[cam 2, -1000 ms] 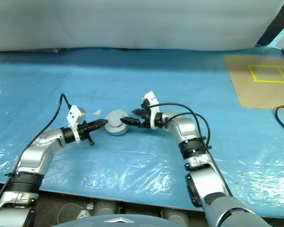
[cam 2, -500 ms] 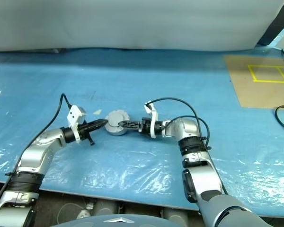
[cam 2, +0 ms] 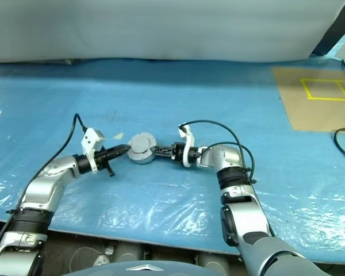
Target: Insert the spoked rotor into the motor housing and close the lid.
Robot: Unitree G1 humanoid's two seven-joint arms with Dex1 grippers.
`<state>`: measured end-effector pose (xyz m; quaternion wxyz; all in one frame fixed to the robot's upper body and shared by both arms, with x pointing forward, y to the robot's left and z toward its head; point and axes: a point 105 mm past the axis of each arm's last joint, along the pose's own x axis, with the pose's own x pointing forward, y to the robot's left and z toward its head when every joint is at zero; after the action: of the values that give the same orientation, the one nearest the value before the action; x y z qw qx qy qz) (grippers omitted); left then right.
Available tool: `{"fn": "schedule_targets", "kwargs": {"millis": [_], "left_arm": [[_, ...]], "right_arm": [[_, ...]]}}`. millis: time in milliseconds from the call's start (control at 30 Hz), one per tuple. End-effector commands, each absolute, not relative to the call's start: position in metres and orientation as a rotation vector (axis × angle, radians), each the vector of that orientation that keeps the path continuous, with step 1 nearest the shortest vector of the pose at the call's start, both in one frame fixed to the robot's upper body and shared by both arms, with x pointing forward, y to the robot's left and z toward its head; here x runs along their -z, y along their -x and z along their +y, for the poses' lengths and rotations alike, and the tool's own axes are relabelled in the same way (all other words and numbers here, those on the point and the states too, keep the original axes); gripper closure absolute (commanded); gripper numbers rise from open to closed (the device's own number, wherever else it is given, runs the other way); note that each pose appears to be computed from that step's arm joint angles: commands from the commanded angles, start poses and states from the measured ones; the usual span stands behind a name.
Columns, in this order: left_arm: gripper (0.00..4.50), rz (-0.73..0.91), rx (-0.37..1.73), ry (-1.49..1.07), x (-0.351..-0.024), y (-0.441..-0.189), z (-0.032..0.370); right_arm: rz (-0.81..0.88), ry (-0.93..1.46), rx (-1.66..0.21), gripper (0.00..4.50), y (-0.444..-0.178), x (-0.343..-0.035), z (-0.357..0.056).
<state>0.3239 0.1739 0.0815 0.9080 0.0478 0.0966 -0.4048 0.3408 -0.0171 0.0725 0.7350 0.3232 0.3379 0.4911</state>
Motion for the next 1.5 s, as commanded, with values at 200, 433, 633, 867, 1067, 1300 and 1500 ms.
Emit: {"fn": "schedule_targets", "kwargs": {"millis": [200,433,633,867,1067,1300,1500], "left_arm": [[4.5,0.272,0.842,-0.093,-0.064,-0.319,0.172],[4.5,0.2,0.828,-0.059,-0.082,-0.32,0.175],[4.5,0.002,0.842,0.208,-0.155,-0.315,0.177],[4.5,-0.004,0.796,0.289,-0.17,-0.31,0.19],[4.5,-0.005,0.733,0.342,-0.168,-0.314,0.199],[4.5,0.005,0.755,0.521,-0.176,-0.306,0.202],[4.32,-0.006,0.799,0.797,-0.182,-0.291,0.212]], "right_arm": [[0.726,-0.711,-1.106,3.24,-0.338,-0.076,-0.008],[0.754,-0.688,-1.091,3.24,-0.336,-0.066,-0.005],[0.791,-0.727,-1.051,3.24,-0.337,-0.061,-0.008],[0.794,-0.84,-1.035,3.24,-0.339,-0.066,-0.016],[0.731,-1.068,-1.125,3.24,-0.339,-0.102,-0.019],[0.628,-1.146,-1.227,3.24,-0.334,-0.139,-0.017],[0.542,-1.115,-1.296,3.24,-0.327,-0.169,-0.015]]}}
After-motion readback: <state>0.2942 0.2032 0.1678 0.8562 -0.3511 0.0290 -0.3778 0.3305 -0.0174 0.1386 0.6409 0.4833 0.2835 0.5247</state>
